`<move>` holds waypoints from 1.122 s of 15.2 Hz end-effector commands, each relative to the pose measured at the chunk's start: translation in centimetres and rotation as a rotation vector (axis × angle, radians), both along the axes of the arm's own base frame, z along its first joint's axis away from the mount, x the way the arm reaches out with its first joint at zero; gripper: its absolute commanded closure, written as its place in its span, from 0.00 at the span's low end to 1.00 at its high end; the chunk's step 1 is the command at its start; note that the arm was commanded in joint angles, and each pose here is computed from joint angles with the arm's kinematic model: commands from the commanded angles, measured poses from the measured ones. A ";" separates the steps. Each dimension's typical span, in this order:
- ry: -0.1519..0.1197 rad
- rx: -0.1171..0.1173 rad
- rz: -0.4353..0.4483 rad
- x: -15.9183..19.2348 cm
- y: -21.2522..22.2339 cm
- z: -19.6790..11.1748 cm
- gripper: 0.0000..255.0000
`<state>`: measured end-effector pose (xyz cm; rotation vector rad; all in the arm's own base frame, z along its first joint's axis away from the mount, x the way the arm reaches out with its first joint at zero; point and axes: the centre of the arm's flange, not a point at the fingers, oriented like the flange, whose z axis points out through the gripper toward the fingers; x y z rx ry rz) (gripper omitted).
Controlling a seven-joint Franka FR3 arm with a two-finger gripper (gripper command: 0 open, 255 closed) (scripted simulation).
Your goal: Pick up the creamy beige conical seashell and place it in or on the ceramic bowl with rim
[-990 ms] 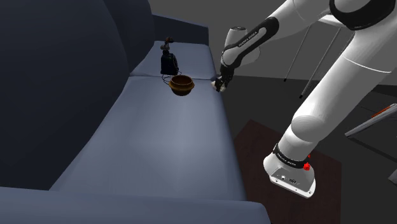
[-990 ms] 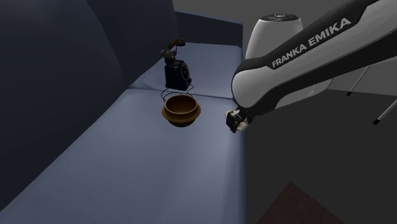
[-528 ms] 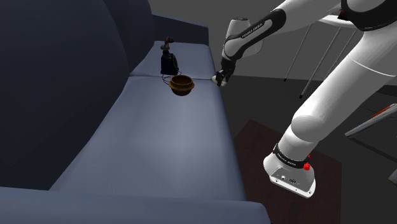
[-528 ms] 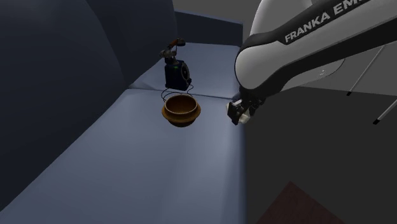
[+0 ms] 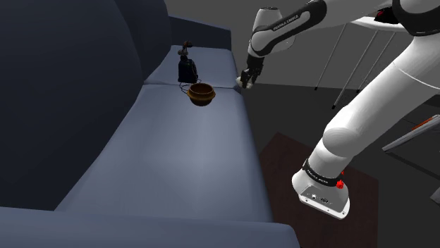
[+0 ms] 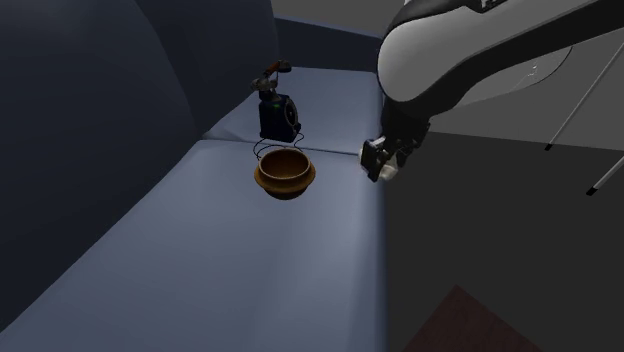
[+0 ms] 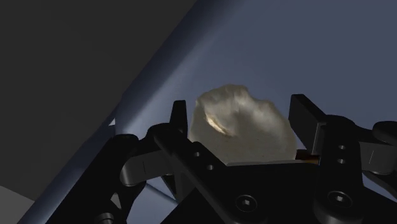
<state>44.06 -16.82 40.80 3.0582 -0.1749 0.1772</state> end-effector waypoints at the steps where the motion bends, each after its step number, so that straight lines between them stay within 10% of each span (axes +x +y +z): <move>1: 0.000 0.000 0.000 0.0 0.0 1.1 1.00; 17: 0.000 0.000 0.000 16.8 7.6 2.4 1.00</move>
